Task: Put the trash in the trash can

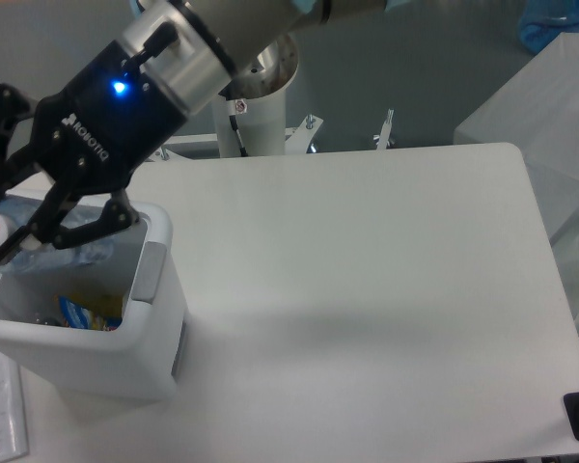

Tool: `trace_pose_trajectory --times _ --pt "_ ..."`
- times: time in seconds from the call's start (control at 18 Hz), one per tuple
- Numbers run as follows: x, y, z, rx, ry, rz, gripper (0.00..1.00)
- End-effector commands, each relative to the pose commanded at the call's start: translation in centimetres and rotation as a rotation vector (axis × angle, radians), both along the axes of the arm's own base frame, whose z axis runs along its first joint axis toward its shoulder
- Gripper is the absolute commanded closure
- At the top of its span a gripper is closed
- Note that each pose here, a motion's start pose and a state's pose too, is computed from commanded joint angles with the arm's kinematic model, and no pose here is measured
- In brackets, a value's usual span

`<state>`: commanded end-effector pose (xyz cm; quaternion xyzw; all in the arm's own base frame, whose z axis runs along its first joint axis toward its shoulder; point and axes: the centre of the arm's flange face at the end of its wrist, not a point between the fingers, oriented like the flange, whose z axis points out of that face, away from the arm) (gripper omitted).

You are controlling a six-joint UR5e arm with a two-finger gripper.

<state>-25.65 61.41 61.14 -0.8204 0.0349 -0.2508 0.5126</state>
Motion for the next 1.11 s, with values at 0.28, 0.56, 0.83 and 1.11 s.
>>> trace_pose_trajectory --times 0.28,0.56,0.83,1.11 --pt "0.5 0.5 -2.3 0.000 0.037 -0.037 0.08" --pt "0.3 0.6 -5.1 -0.026 0.030 -0.047 0.00" --pt "-7.0 -2.0 -7.5 -0.073 0.022 0.077 0.00" --pt "-17.7 -8.9 -10.4 -0.125 0.081 0.265 0.00"
